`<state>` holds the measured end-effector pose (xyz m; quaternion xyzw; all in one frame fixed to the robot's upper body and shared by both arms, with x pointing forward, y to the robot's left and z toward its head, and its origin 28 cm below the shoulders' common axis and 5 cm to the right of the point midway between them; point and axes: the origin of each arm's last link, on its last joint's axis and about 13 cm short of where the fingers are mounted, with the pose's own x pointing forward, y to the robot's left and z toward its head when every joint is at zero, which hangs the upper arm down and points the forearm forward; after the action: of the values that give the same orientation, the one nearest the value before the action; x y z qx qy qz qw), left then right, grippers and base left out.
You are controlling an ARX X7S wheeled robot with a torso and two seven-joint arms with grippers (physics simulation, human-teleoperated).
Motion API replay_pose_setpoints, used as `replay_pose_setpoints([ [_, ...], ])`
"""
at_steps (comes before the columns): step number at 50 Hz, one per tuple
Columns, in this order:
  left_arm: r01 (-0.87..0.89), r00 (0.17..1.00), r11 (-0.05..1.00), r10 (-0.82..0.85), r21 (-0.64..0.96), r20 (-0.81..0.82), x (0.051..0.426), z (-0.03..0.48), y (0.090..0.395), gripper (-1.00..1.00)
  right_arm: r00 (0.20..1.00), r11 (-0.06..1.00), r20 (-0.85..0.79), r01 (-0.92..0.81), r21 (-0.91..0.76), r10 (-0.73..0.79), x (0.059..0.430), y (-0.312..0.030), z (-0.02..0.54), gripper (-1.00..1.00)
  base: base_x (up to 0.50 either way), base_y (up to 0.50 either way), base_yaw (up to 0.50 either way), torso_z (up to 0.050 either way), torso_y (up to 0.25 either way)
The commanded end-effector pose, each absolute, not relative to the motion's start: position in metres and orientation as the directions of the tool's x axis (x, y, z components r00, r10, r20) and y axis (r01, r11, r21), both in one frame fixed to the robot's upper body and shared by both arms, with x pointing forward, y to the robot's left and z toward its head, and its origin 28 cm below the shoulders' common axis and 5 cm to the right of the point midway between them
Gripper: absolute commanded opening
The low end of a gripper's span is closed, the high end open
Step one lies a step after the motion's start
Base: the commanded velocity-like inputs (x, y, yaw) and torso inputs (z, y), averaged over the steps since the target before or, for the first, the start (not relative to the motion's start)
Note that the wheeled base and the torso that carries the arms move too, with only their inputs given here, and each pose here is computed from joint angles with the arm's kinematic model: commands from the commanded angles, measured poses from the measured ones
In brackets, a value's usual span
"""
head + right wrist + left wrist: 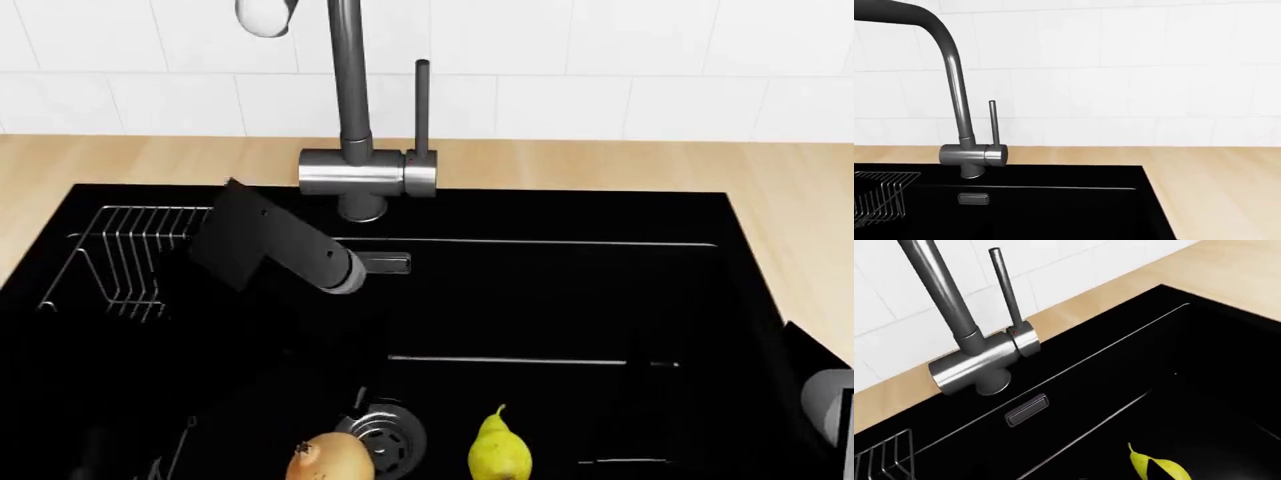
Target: There is a mixed pile of frozen fruits and vegetables on the counter. Locate all the frozen vegetables and place the items in a bowl on the counter. Take all the frozen fruits and defrost them in a running sink.
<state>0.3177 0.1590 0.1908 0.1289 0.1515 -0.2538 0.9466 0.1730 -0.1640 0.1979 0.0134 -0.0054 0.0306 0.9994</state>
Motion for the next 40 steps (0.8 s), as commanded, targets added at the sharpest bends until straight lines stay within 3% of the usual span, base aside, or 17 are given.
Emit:
replay_pose_setpoints([
  [1,0.447,0.877,0.888,-0.413,0.104,-0.247,0.283,0.199,0.182,1.0,0.998,0.999,0.043,-0.047,0.005,0.047,0.173,-0.164,0.2,1.0,0.0,0.0,0.0,0.0,0.0],
  [22,0.27,0.956,0.963,-0.264,0.028,-0.125,0.228,0.197,0.23,1.0,0.998,0.999,0.052,-0.03,-0.033,0.031,0.175,-0.16,0.198,1.0,0.0,0.0,0.0,0.0,0.0],
  [40,0.081,0.995,0.997,-0.081,-0.013,-0.062,0.204,0.192,0.265,1.0,0.999,0.999,0.05,0.002,-0.041,0.0,0.174,-0.166,0.2,1.0,0.0,0.0,0.0,0.0,0.0],
])
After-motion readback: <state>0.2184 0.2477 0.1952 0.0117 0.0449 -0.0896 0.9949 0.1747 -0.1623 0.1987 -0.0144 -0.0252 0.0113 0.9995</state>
